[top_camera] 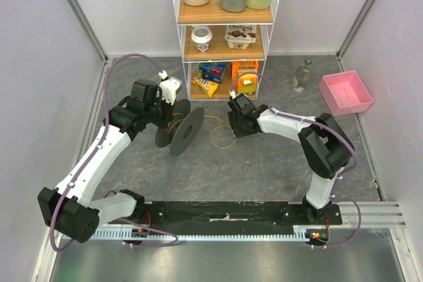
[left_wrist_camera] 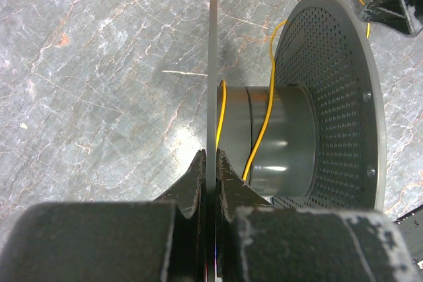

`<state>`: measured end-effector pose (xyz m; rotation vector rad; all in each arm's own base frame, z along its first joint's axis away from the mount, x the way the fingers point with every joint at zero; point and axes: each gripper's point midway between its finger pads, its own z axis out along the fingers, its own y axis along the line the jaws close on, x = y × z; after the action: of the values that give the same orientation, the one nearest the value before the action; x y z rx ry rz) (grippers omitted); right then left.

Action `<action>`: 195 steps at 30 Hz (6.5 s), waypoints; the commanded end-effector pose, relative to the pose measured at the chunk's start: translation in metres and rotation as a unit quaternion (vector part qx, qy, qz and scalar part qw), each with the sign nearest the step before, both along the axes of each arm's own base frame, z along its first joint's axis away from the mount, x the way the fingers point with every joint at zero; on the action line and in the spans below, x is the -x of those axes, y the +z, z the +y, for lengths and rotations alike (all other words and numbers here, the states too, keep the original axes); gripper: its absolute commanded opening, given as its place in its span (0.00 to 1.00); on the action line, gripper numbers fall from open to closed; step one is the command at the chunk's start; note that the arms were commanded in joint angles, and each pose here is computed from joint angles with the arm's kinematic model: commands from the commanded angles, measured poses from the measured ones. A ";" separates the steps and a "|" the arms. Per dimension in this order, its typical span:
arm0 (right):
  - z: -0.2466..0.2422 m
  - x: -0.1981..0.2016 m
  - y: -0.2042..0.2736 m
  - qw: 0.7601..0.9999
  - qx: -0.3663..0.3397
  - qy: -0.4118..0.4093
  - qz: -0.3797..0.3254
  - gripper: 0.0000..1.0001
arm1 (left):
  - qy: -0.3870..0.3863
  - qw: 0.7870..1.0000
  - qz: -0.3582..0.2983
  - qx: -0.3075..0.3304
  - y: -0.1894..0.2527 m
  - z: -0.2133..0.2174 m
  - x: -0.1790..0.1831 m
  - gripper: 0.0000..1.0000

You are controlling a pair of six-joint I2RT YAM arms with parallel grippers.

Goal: Wrap the cables

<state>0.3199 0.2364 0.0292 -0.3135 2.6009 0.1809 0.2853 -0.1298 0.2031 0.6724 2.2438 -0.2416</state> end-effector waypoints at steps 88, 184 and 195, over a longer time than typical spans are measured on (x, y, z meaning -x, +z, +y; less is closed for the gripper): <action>0.107 0.084 0.316 0.782 -0.076 0.515 -0.342 0.00 | -0.143 0.984 -0.079 0.067 0.042 -0.015 0.037 0.02; 0.040 0.087 0.045 0.940 -0.152 0.301 0.045 0.72 | -0.367 0.930 0.004 0.011 -0.015 -0.007 0.107 0.02; 0.053 0.101 0.022 0.986 -0.079 0.122 0.088 0.62 | -0.314 0.948 -0.025 0.030 -0.008 -0.011 0.092 0.02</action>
<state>0.2107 0.2878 0.0537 -0.8277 2.6071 0.6213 0.1827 -0.1320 0.1780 1.4111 1.9675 -0.6004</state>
